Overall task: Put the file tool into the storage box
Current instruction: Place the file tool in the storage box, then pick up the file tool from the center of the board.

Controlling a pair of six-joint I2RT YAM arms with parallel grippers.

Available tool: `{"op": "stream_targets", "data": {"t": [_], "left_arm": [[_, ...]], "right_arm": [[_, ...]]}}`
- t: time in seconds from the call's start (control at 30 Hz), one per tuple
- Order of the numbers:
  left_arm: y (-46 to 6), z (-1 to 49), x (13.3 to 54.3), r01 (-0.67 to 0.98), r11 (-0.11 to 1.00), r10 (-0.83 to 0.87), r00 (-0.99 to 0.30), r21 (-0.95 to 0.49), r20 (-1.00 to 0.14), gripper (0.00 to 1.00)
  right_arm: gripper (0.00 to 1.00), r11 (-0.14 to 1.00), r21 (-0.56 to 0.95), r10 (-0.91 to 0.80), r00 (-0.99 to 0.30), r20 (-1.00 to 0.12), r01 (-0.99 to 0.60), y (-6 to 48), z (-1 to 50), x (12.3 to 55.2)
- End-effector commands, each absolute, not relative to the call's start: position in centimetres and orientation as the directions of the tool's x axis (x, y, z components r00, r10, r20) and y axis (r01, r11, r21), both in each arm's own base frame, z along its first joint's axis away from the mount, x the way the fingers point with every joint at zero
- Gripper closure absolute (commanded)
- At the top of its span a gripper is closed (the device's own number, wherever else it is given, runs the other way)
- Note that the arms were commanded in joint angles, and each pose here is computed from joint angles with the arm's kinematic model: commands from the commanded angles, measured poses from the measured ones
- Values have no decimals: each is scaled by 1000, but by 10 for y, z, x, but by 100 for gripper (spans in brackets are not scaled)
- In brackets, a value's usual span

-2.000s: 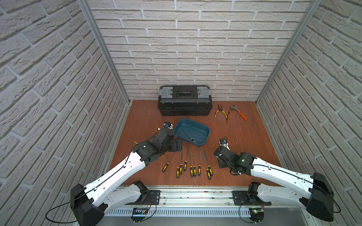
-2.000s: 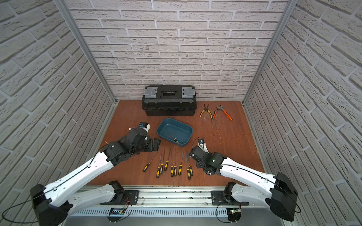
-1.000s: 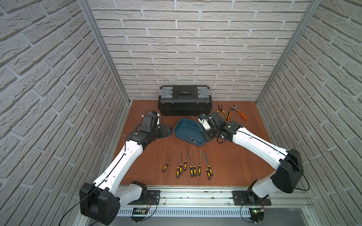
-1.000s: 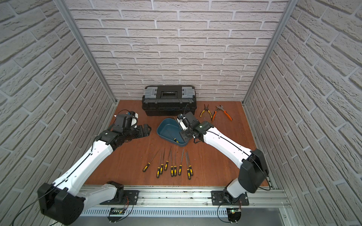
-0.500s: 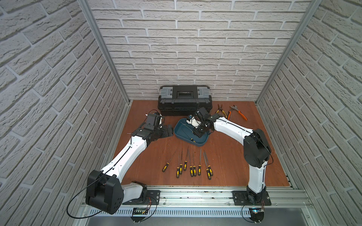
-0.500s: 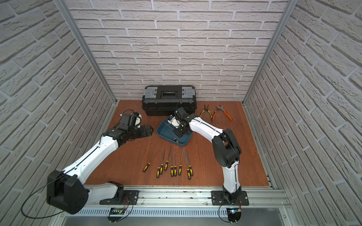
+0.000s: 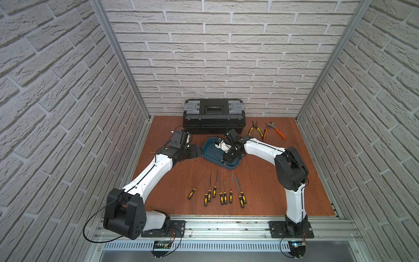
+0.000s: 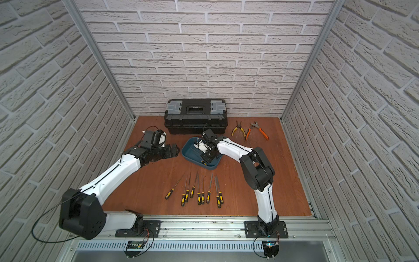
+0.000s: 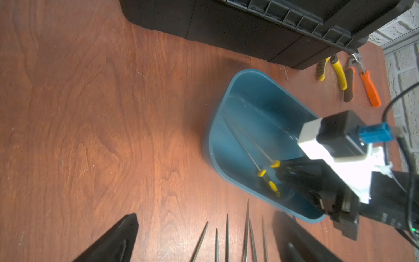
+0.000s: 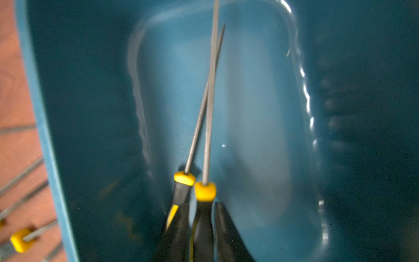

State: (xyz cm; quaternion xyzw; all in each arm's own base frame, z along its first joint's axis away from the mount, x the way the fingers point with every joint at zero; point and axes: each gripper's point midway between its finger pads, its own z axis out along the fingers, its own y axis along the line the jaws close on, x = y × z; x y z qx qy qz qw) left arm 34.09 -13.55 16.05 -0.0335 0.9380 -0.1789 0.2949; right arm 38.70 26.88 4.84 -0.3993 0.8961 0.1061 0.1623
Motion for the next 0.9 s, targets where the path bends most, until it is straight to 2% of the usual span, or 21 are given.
{"op": "stream_targets", "data": {"t": [0.0,0.1,0.2,0.57,0.7,0.87], "left_arm": [[-139,175,349,70,925,-172,-798,-373,-577,2],[-137,178,345,68,927,-174,-794,-370,-583,2],[-135,179,340,66,929,-173,-792,-363,-585,2],[-126,175,312,58,940,-153,-808,-336,-569,2],[-129,168,298,79,941,-123,-826,-328,-550,2],[-134,164,283,96,940,-104,-833,-328,-543,2]], "right_arm": [[60,664,93,-656,-637,-405,-742,276,53,389],[50,667,111,-633,-640,-436,-736,280,66,389],[46,677,113,-610,-640,-468,-728,281,80,388],[46,753,87,-474,-629,-617,-652,268,163,364],[46,751,126,-410,-606,-682,-649,263,181,339],[47,797,175,-325,-655,-682,-578,243,184,310]]}}
